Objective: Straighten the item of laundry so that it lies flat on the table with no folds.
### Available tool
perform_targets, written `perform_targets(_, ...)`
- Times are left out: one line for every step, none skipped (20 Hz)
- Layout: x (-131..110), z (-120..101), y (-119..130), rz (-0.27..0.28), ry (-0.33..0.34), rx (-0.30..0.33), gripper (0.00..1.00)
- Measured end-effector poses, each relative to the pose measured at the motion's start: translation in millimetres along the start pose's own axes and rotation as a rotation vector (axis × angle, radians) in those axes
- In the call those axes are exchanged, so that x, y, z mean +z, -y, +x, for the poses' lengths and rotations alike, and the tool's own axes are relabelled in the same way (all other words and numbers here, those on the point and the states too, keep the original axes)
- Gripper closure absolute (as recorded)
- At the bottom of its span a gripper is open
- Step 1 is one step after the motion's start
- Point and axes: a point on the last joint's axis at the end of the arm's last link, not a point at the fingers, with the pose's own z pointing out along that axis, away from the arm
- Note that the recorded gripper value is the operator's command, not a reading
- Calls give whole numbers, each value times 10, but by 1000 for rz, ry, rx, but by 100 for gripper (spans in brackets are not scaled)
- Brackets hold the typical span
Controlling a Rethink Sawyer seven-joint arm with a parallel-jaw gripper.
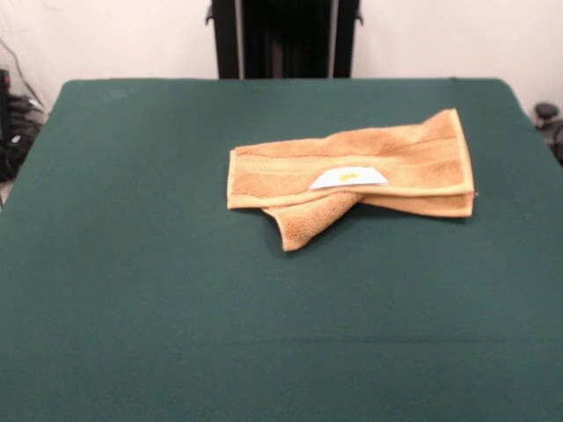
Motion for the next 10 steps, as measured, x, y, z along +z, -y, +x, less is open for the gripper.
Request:
perform_targets(7, -9, 11, 6, 3, -15, 0)
perform_targets(25, -24, 32, 25, 17, -57, 0)
perform_targets(30, -27, 36, 32, 24, -73, 0)
perform_targets(32, -30, 42, 43, 35, -91, 0)
perform_targets(28, -34, 50, 57, 55, -118, 0)
perform_targets(22, -39, 59, 68, 69, -132, 0)
perform_targets(6, -49, 80, 83, 89, -150, 0)
perform_targets(-7, -57, 96, 92, 101, -160, 0)
perform_targets(-27, -75, 125, 100, 117, -170, 0)
perform_targets(-47, -92, 153, 109, 134, -180, 0)
